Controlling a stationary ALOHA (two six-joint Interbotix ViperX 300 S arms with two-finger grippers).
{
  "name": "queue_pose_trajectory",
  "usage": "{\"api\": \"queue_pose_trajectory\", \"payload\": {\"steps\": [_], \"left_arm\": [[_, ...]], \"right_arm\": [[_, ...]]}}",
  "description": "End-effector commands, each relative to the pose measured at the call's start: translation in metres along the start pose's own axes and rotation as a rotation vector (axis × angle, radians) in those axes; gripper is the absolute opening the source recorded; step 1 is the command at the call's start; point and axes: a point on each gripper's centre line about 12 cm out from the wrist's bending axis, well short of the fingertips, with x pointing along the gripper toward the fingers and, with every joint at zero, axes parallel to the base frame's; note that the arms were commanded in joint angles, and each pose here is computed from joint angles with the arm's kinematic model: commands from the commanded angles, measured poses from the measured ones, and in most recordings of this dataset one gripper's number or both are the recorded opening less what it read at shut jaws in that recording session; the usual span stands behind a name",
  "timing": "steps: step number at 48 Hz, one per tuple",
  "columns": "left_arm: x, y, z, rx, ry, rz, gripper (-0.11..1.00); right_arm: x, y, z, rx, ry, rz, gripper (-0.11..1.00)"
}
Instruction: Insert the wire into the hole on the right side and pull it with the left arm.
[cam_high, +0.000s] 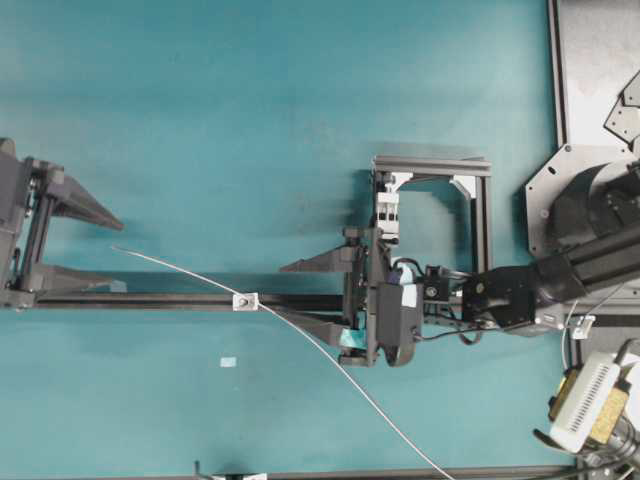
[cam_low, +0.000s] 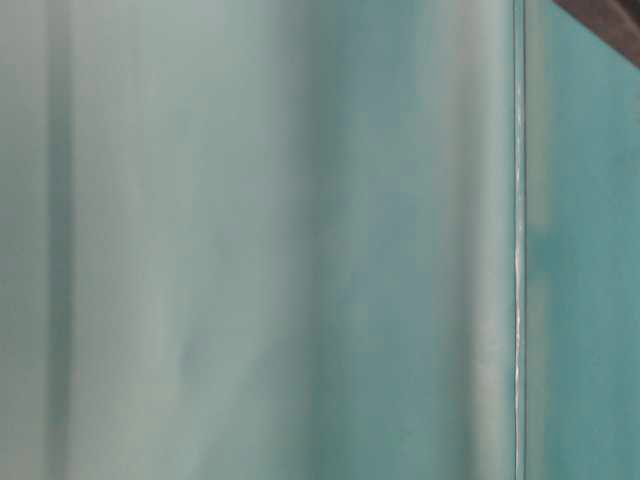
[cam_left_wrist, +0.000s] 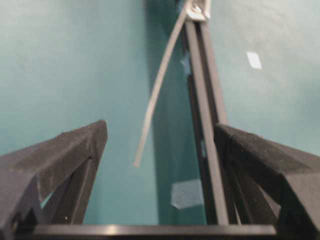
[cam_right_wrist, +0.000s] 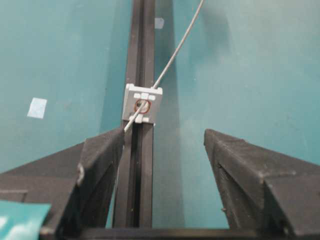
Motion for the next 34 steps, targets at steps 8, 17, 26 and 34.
{"api": "queue_pose_trajectory", "payload": {"steps": [8, 17, 26, 34], "left_arm": [[-0.003, 0.009, 0.014, 0.013, -0.053, 0.031, 0.82], [-0.003, 0.009, 0.016, 0.028, -0.064, 0.032, 0.82], [-0.003, 0.012, 0.019, 0.028, -0.071, 0.039, 0.82], [-0.003, 0.015, 0.021, 0.034, -0.076, 0.049, 0.82]], "right_arm": [[-0.010, -0.012, 0.024, 0.030, -0.059, -0.016, 0.74], [-0.015, -0.022, 0.030, 0.037, -0.072, -0.034, 0.74], [-0.016, -0.030, 0.030, 0.042, -0.071, -0.053, 0.74], [-0.015, -0.034, 0.031, 0.044, -0.070, -0.066, 0.74]]}}
